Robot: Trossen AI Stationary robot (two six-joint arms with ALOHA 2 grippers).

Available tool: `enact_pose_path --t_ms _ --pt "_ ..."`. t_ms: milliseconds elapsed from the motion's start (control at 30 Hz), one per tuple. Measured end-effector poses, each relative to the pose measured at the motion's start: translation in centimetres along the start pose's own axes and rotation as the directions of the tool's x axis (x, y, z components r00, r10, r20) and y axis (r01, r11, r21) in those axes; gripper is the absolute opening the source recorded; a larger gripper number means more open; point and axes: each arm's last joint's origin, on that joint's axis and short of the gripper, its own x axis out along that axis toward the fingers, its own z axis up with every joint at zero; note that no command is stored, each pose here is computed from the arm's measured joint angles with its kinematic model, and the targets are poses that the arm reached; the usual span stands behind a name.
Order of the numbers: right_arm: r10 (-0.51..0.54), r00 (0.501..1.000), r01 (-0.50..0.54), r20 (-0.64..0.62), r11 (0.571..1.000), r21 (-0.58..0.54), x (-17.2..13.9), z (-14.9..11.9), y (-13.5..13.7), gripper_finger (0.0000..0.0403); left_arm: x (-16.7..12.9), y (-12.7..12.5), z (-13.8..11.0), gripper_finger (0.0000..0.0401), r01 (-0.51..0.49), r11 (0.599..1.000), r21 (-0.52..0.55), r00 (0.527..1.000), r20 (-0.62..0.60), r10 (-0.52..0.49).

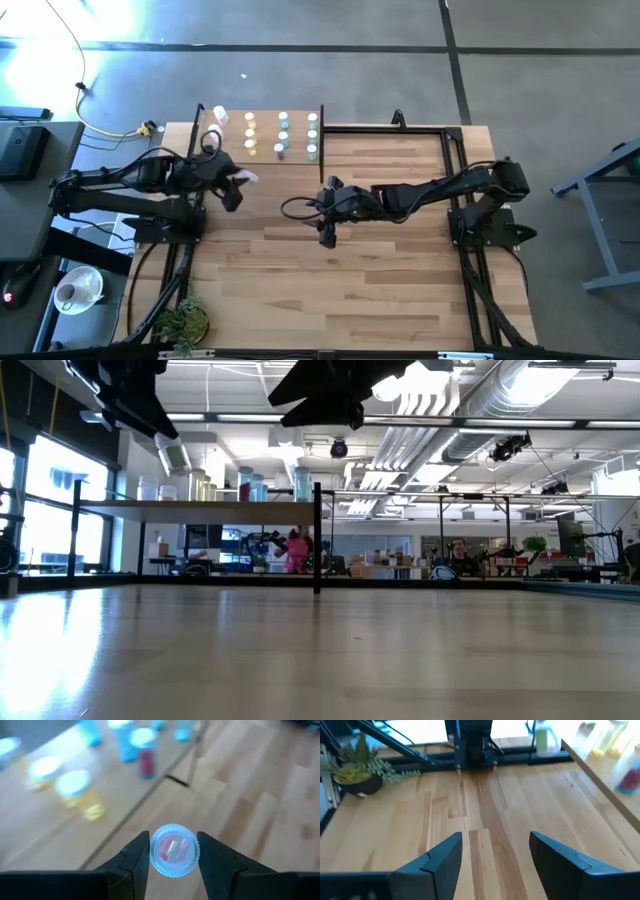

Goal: Pick and place medicine bottles onto shelf by color
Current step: Put the white pill bottle on the shelf aligned with the other white pill bottles

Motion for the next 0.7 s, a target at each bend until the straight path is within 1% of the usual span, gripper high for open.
enact_pose_path --t_ms 133,267,467,567,700 --pt "-0.009 1.0 0.009 -0.012 1.0 0.004 0.0 -0.1 0.0 0.0222 -0.1 1.2 -0.2 0.013 -0.109 0.992 -0.07 0.994 -0.007 0.109" --pt "-0.009 1.0 0.01 -0.017 1.0 0.003 0.0 -0.2 0.0 0.0222 0.0 2.3 -0.4 0.0129 -0.23 0.964 -0.131 0.973 -0.037 0.227" --pt "-0.01 1.0 0.01 -0.023 1.0 0.002 0.0 -0.2 0.0 0.0222 0.1 3.7 -0.1 0.0129 -0.318 0.929 -0.192 0.948 -0.069 0.31" --pt "-0.01 1.0 0.01 -0.024 1.0 0.001 0.0 -0.2 -0.1 0.0222 -0.5 4.3 0.6 0.0129 -0.355 0.908 -0.22 0.935 -0.082 0.346" --pt "-0.01 1.0 0.01 -0.024 1.0 0.001 0.0 -0.2 -0.1 0.0222 -1.0 5.0 1.5 0.0129 -0.41 0.882 -0.232 0.912 -0.127 0.39"
